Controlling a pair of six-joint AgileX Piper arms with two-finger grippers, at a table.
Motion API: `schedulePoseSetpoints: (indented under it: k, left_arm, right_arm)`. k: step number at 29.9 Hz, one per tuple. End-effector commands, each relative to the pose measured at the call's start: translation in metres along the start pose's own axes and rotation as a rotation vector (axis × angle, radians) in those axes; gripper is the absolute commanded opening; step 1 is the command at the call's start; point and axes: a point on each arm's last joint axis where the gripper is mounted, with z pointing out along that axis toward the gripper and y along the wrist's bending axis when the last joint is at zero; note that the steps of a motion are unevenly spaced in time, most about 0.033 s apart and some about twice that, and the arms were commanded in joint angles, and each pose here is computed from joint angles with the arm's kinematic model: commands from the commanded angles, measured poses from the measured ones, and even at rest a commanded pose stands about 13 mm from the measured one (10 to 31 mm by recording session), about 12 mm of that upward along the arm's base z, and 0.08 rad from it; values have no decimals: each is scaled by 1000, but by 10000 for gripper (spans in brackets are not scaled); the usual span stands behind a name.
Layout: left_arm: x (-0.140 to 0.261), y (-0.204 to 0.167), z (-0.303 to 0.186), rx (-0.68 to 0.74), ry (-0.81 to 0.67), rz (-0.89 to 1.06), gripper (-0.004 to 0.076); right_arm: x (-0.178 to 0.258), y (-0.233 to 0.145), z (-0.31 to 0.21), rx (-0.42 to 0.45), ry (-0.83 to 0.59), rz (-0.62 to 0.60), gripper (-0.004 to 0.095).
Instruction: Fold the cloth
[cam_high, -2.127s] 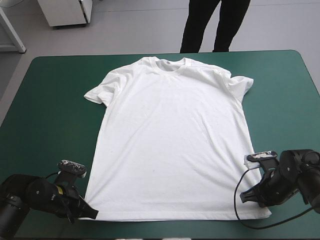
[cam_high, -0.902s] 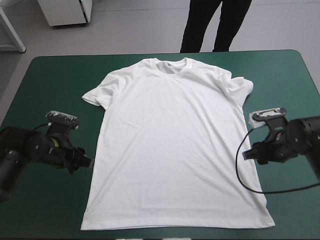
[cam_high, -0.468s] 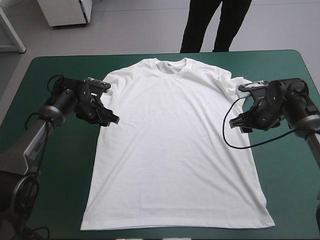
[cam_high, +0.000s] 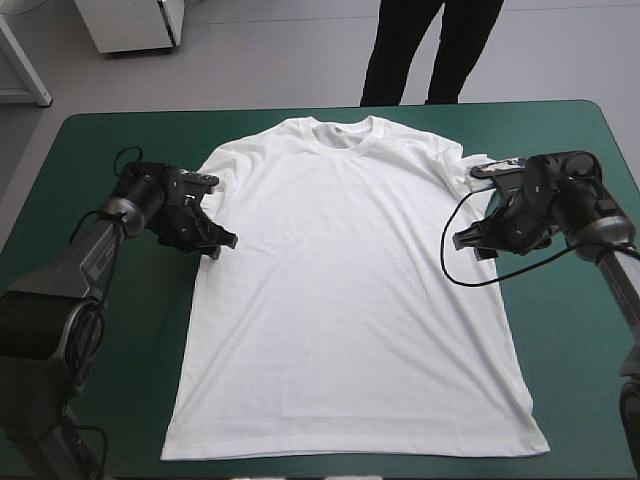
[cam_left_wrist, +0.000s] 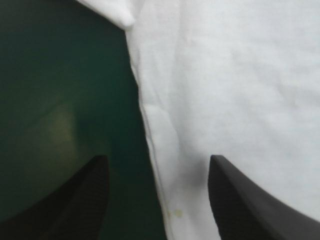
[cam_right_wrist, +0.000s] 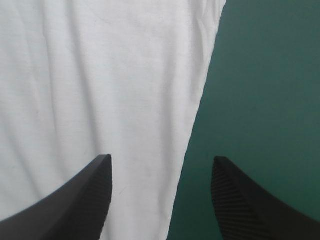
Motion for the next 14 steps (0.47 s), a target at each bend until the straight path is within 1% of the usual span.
schedulePoseSetpoints:
  k: [1, 4, 6, 9, 10, 12, 13, 14]
  left_arm:
    - [-8, -2, -14, 13, -67, -10, 412]
    - [-8, -2, -6, 28, -49, -19, 397]
    - [-8, -4, 1, 41, -30, -24, 364]
    - [-8, -6, 8, 70, -6, -10, 270]
    - [-8, -7, 11, 86, 1, -12, 217]
    - [-8, -8, 16, 105, 14, -6, 148]
    - [-8, -10, 19, 110, 20, -2, 101]
    - [-8, -11, 20, 111, 24, 2, 74]
  right_arm:
    - [-7, -1, -12, 10, -70, -8, 560]
    - [-10, -2, -5, 8, -57, -8, 560]
    - [-14, -5, -3, 12, -55, 1, 560]
    - [-22, -15, -5, 19, -74, 28, 559]
    - [-25, -20, -6, 21, -83, 43, 560]
    - [-30, -26, -11, 14, -106, 68, 555]
    - [-33, -29, -12, 5, -115, 85, 554]
    - [-34, -32, -13, -2, -120, 98, 554]
